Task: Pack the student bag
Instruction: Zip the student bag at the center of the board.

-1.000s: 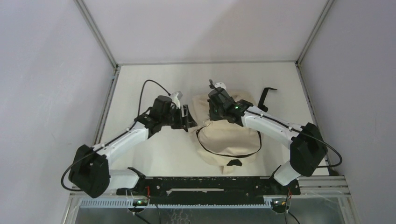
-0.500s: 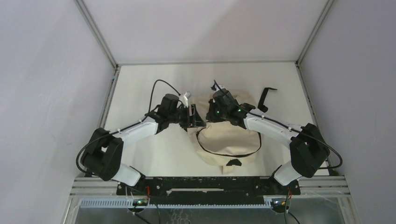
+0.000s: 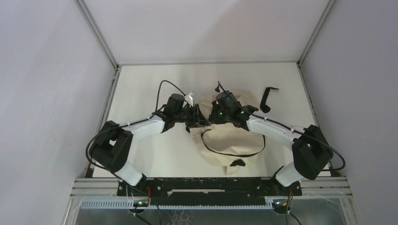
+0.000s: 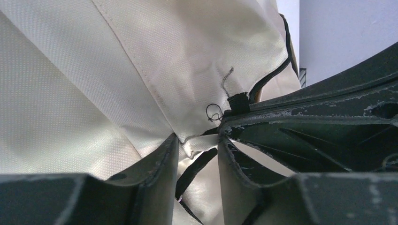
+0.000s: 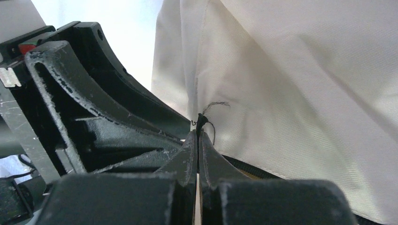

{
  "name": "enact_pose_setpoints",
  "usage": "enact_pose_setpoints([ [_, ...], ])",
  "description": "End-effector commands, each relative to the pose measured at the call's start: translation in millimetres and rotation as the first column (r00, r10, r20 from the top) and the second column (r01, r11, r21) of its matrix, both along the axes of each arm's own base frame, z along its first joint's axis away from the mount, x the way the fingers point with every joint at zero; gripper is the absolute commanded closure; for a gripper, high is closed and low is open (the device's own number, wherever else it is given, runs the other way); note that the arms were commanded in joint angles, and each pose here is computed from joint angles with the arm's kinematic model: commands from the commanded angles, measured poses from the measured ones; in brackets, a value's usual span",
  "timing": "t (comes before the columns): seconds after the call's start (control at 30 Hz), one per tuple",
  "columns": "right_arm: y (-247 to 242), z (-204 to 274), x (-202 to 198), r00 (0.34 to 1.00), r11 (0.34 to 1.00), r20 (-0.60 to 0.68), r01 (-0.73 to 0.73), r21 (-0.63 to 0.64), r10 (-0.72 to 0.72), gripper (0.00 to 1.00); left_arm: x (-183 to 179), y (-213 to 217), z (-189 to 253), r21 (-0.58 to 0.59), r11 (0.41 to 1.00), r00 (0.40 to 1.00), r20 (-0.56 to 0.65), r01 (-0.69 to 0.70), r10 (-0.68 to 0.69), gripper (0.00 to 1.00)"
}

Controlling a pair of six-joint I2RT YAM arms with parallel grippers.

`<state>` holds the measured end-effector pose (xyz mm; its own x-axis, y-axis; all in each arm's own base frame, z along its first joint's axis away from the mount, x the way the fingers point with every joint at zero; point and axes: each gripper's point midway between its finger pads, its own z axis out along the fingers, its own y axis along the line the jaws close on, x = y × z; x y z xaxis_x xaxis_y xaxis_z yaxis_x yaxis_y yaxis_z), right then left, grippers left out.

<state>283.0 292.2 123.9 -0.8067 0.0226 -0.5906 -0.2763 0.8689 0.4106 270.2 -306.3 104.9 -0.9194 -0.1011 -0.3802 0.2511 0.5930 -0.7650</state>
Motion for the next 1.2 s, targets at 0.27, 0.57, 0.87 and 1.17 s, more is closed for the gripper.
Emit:
enact_pose_setpoints([
  [0.27, 0.3, 30.8, 3.7, 0.998, 0.99, 0.034, 0.047, 0.135, -0.052, 1.0, 14.5, -17.8, 31.4, -0.074, 0.997, 0.997, 0.081, 0.014, -0.008, 1.0],
  [0.57, -20.1, 31.2, 6.8, 0.994, 0.987, 0.042, 0.098, 0.128, -0.104, 1.0, 11.2, -10.2, 35.5, -0.072, 0.997, 0.994, 0.108, -0.007, 0.015, 1.0],
  [0.87, -65.9, 7.8, 2.6, 0.979, 0.975, 0.007, 0.204, 0.086, -0.206, 1.0, 7.9, 5.9, 25.1, -0.035, 0.998, 0.994, 0.093, -0.055, 0.058, 1.0],
  [1.17, -102.9, 6.7, -2.4, 0.956, 0.951, 0.015, 0.291, 0.101, -0.294, 1.0, 2.9, 21.7, 16.7, -0.008, 0.997, 0.993, 0.087, -0.079, 0.079, 1.0],
])
